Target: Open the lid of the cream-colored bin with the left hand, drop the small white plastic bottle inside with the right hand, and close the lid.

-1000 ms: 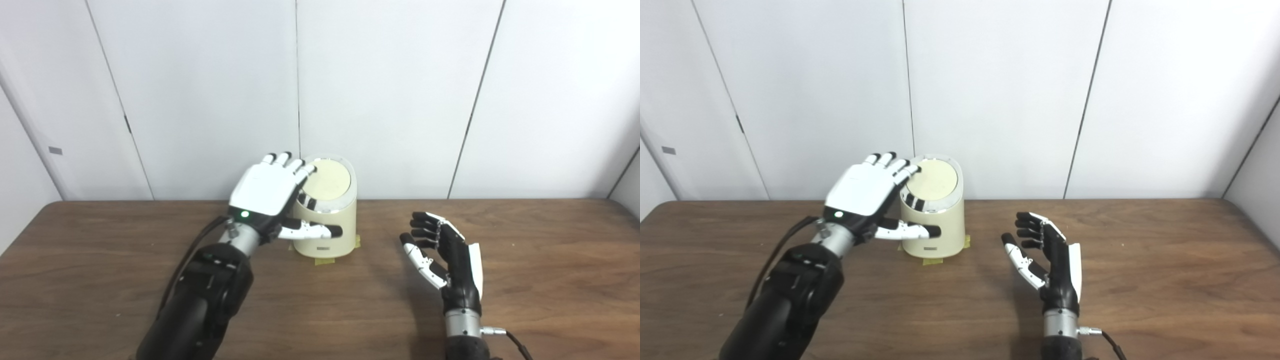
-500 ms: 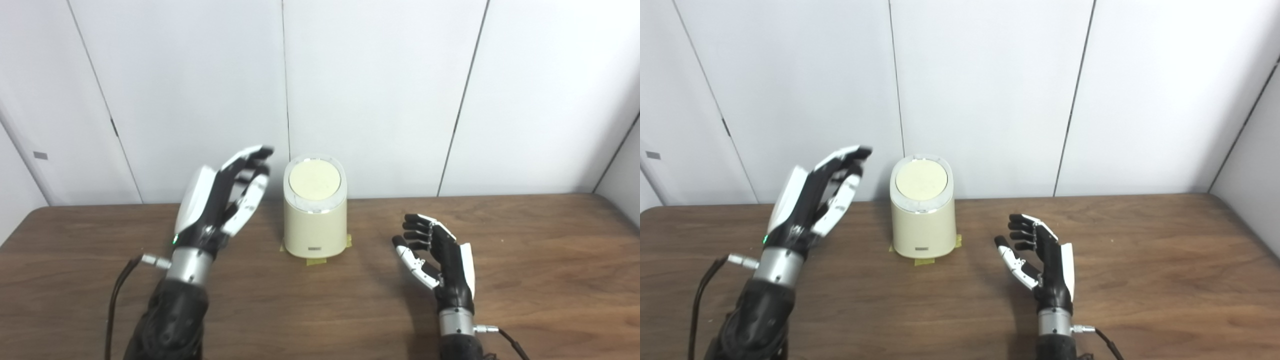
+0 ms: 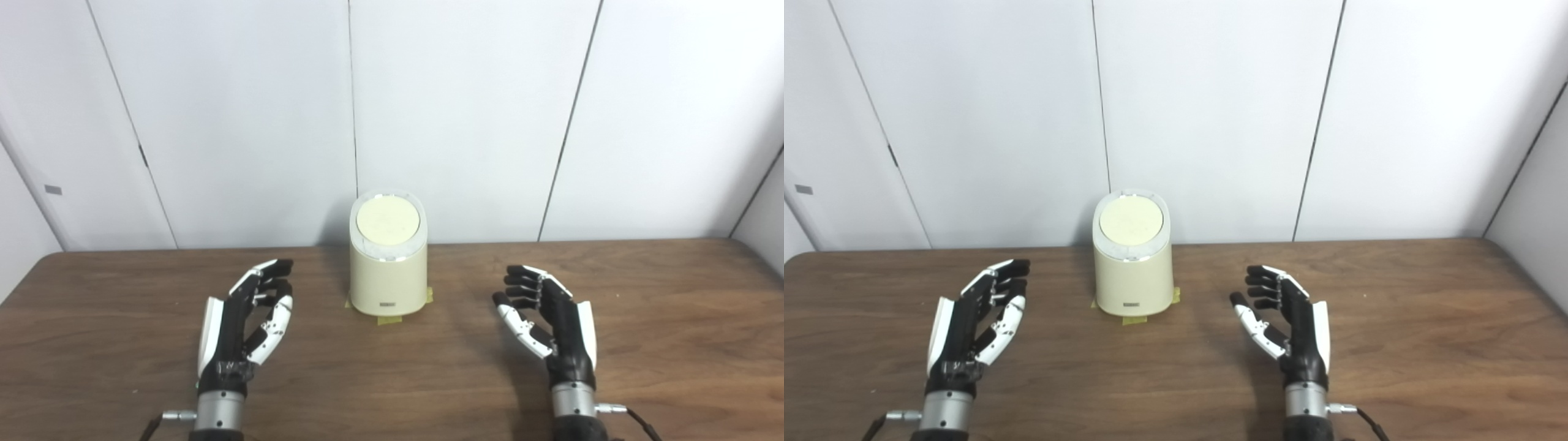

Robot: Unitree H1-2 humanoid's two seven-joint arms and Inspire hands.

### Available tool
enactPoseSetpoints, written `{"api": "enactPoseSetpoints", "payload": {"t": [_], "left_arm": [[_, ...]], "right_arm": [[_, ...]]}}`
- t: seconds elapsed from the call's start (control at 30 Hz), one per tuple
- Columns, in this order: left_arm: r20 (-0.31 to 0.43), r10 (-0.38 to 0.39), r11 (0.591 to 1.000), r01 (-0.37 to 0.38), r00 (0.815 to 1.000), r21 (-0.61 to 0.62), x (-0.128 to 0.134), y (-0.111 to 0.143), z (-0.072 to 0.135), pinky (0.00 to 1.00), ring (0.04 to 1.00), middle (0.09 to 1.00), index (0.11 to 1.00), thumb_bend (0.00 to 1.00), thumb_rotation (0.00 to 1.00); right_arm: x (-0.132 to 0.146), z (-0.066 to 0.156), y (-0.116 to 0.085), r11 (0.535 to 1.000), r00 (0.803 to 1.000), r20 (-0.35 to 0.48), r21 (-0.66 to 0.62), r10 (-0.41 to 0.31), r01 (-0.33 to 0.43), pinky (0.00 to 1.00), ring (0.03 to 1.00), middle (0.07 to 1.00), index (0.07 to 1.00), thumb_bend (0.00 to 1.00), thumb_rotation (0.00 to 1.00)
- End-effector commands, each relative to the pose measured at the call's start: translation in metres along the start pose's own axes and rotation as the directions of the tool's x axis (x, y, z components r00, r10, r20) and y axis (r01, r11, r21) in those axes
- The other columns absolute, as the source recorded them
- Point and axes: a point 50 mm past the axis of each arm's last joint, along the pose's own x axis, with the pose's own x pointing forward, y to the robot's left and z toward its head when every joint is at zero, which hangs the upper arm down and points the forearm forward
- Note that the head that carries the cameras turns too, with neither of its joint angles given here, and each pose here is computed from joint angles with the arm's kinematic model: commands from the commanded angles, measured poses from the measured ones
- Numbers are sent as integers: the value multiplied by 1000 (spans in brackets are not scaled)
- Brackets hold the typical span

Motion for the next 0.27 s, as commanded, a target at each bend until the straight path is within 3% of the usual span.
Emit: {"api": "enactPoseSetpoints", "payload": {"t": [0.0,0.1,0.23], "left_arm": [[66,29,999,-26,997,-41,6,-1,9,657,744,766,765,213,493],[55,31,996,-26,998,-88,2,-2,5,683,767,780,780,214,499],[30,37,991,-33,999,-128,-7,-2,0,706,795,799,801,227,630]], "right_arm": [[9,21,-3,1000,994,105,24,-2,0,556,623,646,643,240,236],[7,22,-7,1000,994,107,9,4,-5,557,627,646,642,235,229],[2,21,-11,1000,996,88,16,6,-7,547,625,642,641,239,204]]}}
